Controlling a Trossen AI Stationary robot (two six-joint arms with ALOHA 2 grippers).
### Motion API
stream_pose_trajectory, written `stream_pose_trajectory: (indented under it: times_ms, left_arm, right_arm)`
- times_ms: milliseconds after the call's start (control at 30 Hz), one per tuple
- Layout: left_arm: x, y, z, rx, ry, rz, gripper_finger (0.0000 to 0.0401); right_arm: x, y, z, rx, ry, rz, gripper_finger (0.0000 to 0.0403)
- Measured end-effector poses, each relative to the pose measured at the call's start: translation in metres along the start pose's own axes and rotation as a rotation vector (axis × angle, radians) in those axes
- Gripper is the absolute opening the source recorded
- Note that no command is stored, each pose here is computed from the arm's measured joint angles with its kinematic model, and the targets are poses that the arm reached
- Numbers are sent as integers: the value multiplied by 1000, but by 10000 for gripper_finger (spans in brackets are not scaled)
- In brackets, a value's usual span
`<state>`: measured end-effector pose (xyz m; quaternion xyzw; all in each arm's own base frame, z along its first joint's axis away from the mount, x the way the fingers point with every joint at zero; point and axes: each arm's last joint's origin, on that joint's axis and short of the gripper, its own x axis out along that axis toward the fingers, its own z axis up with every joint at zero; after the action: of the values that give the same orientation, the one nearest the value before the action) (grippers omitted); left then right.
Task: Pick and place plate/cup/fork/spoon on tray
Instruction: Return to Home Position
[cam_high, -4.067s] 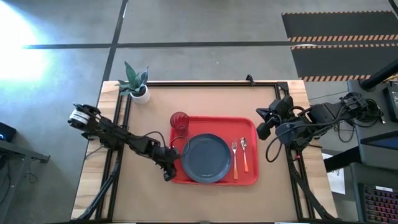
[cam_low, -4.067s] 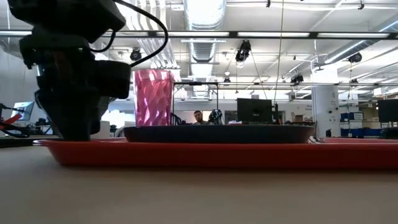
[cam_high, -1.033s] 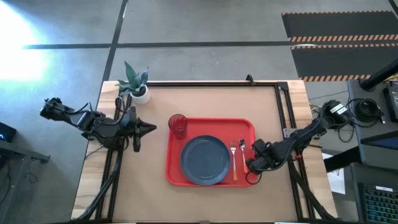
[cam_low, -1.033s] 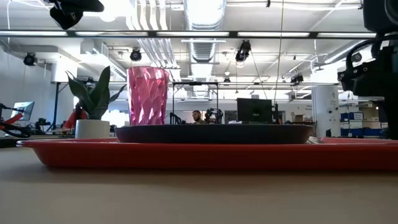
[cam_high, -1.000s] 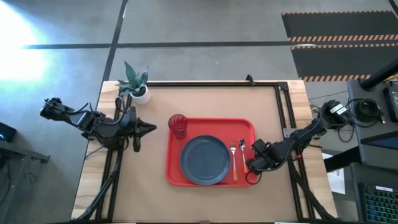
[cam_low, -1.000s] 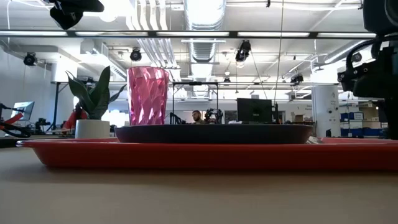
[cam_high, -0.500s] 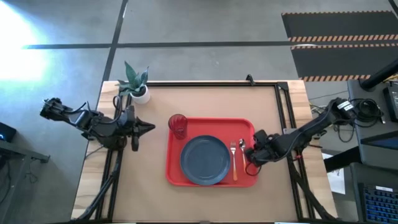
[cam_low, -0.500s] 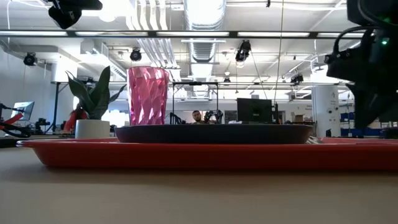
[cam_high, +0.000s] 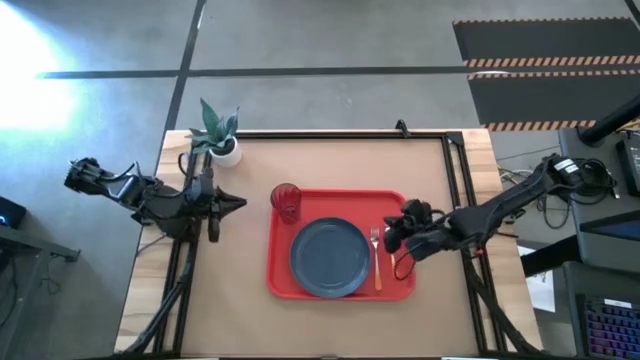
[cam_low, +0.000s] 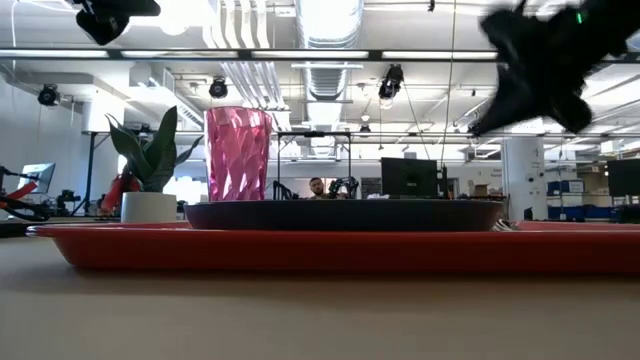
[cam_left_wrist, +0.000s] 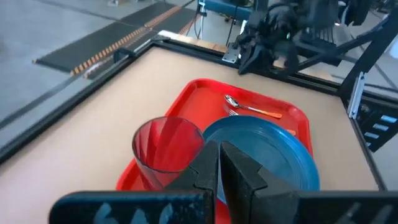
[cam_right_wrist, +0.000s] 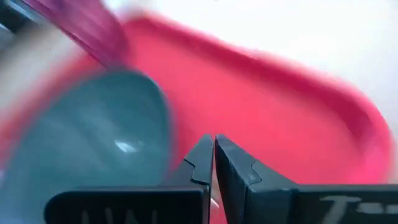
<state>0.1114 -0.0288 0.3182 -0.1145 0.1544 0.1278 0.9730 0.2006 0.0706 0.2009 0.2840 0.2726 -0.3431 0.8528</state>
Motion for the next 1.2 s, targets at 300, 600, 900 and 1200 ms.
stream_pose_trajectory:
  times_ms: [300, 600, 900, 1200]
  left_arm:
    - [-36, 25, 1, -5, -103, -43, 0]
    - [-56, 50, -21, -67, -235, -92, 0]
    - [-43, 54, -54, -76, -333, -163, 0]
    - [-38, 51, -58, -94, -343, -204, 0]
  right_arm:
    - [-61, 10, 60, -150, -386, 376, 8]
    - [-122, -15, 98, -347, -673, 723, 8]
    - [-157, -60, 109, -372, -866, 929, 8]
    - [-140, -92, 82, -255, -1005, 992, 8]
